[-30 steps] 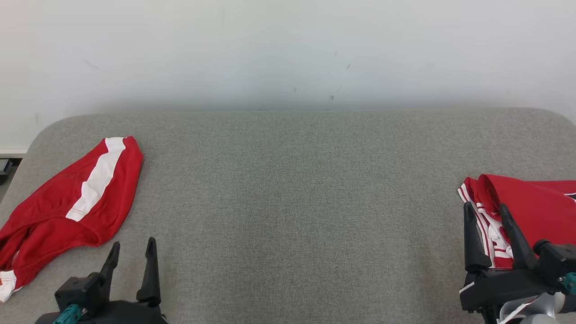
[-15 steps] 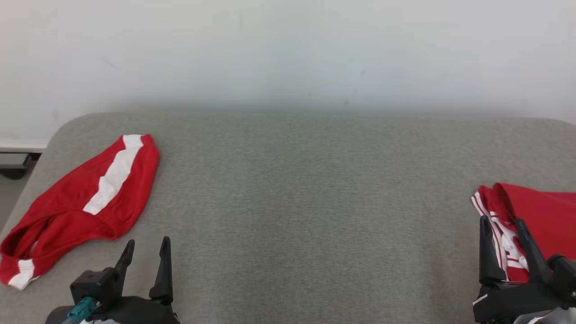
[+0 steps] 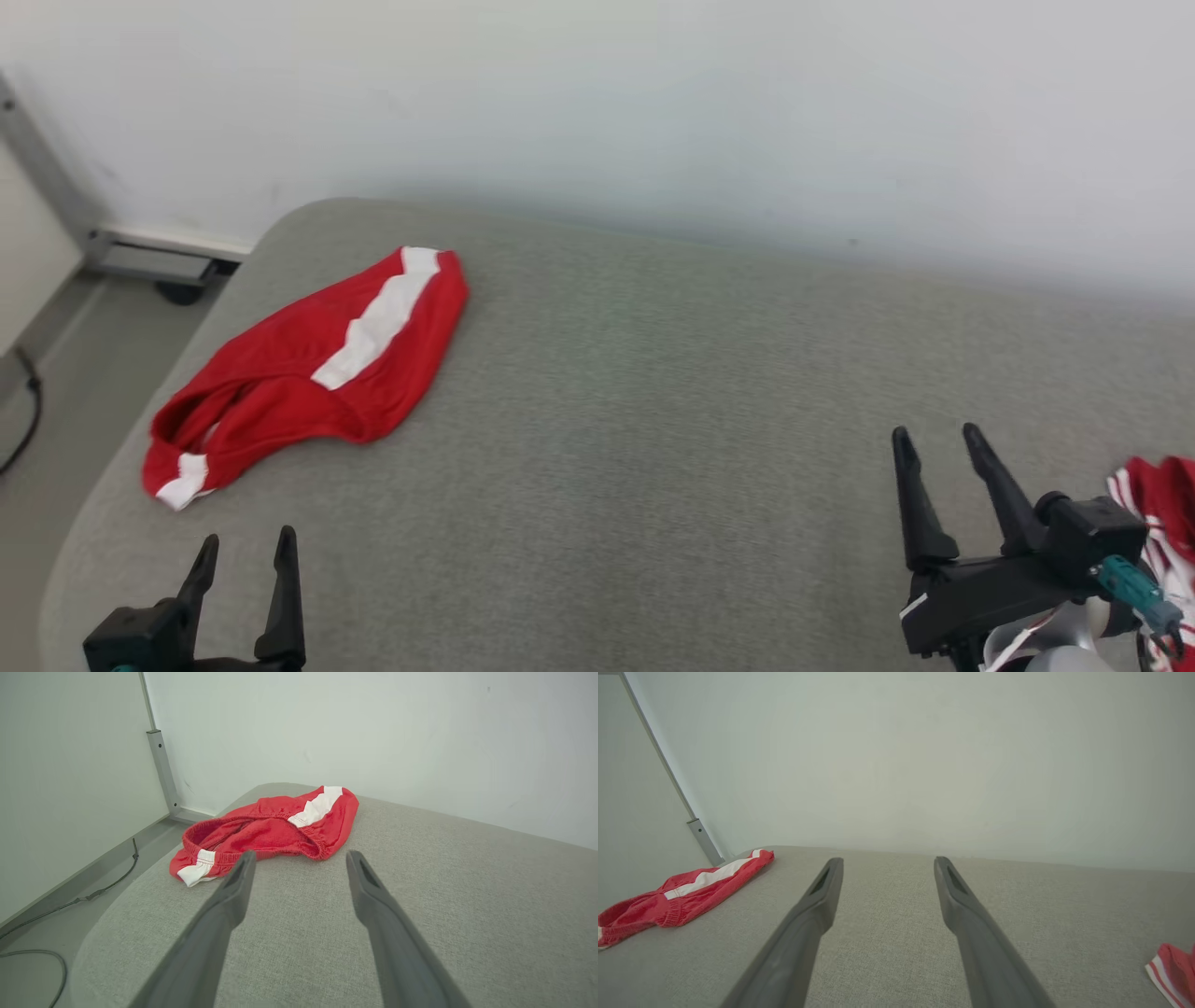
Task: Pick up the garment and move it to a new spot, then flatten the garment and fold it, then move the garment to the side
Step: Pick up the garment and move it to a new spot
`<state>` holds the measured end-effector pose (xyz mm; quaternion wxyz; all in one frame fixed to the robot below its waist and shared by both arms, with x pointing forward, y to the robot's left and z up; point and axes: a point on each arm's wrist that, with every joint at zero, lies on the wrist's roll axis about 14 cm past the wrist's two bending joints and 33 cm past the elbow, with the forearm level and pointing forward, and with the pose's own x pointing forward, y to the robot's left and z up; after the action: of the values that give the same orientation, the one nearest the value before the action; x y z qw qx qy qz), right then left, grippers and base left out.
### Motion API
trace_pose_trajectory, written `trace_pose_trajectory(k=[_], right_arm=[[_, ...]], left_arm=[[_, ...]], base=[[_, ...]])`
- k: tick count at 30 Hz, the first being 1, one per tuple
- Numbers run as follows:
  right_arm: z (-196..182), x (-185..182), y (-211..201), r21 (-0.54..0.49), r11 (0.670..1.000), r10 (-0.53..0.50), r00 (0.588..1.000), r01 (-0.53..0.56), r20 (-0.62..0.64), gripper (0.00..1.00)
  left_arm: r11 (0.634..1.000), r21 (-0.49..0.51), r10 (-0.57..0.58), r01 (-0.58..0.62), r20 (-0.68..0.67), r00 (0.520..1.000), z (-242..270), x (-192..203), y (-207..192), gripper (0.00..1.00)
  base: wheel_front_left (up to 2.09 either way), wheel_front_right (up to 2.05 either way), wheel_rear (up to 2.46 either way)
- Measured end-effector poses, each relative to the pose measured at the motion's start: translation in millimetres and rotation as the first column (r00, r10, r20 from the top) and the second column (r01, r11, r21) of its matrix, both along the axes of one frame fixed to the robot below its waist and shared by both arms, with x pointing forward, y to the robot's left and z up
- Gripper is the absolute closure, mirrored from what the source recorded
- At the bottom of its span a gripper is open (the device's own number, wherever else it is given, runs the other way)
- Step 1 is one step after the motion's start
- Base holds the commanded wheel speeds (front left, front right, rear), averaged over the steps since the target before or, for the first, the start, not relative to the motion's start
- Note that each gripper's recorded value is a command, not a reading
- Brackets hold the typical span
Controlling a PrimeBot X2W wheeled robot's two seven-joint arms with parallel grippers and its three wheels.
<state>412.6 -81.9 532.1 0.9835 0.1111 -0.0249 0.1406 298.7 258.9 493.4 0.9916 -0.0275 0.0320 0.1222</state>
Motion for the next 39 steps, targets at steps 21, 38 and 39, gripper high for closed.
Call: trace_pose_trajectory(k=[21,38,39], right_arm=[[-7,17,88,-0.030,0.971,0.237,0.971,-0.237,-0.012,0.00],[6,9,53,-0.151,0.969,0.201,0.980,-0.198,0.005,0.00],[7,8,48,-0.155,0.970,0.192,0.981,-0.189,0.004,0.00]], left_arm=[[0.985,-0.111,0.128,-0.133,-0.057,0.990,9,-5,34,0.00],[0.982,-0.181,-0.024,-0.063,-0.442,0.897,-22,88,35,0.00],[0.980,-0.191,-0.031,-0.064,-0.459,0.888,-27,90,34,0.00]], base=[[0.00,0.00,0.00],[0.00,0.00,0.00],[0.00,0.00,0.00]])
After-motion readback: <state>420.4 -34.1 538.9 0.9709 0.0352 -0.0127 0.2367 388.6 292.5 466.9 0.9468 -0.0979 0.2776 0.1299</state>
